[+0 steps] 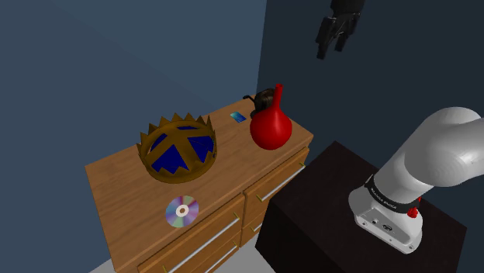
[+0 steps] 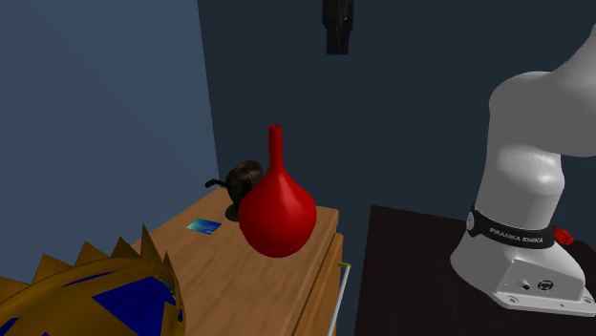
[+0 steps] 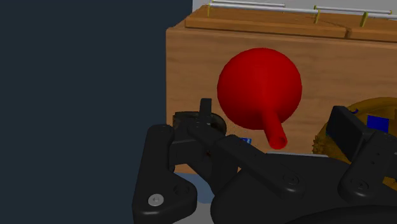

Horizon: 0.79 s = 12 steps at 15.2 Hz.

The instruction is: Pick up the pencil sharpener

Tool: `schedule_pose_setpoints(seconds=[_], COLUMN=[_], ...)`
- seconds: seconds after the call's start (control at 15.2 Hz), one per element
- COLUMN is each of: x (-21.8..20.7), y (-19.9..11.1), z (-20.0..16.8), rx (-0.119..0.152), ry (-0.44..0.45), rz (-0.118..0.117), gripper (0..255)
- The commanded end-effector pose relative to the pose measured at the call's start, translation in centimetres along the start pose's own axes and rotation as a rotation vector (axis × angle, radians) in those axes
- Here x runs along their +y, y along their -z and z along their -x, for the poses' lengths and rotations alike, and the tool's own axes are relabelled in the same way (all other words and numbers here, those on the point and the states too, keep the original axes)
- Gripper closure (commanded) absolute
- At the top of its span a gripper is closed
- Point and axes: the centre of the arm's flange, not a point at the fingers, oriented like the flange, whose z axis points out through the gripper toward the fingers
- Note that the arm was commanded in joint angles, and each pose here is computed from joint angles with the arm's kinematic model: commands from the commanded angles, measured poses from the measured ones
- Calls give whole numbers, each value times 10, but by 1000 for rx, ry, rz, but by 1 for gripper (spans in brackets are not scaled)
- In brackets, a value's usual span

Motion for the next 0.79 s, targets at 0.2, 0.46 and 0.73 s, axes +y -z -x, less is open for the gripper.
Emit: schedule_pose_setpoints(seconds=[0.2,0.46,0.73], x=[0,1,1], y=[-45,-80,-115], z=[-48,-88,-127], rx=[5,7,9], ry=[7,12,17], rz=[-12,-22,-31], gripper=[0,0,0])
